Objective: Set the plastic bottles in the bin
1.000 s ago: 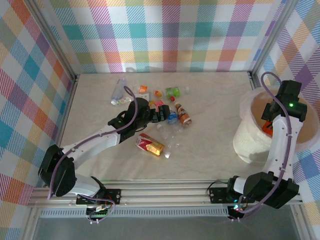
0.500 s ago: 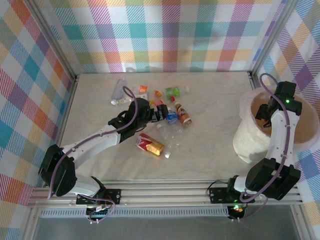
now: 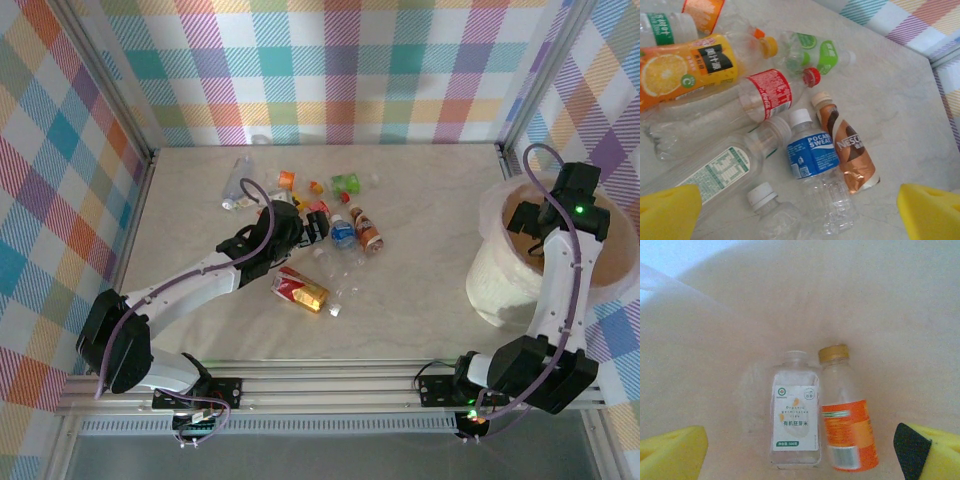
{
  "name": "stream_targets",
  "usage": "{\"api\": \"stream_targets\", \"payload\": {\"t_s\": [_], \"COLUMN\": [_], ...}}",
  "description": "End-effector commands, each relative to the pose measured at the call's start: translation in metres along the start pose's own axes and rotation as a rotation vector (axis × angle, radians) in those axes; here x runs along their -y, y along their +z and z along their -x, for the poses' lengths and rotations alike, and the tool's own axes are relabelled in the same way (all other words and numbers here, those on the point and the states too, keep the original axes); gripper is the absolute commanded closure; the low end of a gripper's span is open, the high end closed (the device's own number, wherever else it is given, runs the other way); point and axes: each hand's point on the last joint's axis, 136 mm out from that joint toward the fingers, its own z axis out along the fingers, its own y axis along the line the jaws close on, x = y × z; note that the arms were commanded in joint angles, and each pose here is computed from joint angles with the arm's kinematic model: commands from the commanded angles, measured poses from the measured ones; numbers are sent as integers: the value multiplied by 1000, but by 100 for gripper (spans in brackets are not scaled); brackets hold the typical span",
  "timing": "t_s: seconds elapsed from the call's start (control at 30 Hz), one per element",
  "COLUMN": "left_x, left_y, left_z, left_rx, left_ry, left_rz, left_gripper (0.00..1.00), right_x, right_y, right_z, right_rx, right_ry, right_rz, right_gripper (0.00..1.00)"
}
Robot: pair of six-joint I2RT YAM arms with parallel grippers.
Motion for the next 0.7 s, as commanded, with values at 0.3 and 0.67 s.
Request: {"api": "stream_targets", "payload": {"t_s": [0.3, 0.67], "left_x": [-66, -81], "left_y": [-24, -30], "left_z": [-6, -10], "left_rx": [53, 46], "left_ry": [-125, -149], "left_rz": [294, 355], "left_gripper": [0, 0], "right_x": [-24, -194], "right_y": [-96, -163], "right_z": [42, 28], "right_rx": [335, 421], "right_ry": [20, -282], "right_rz": [128, 770], "right_gripper": [0, 0]}}
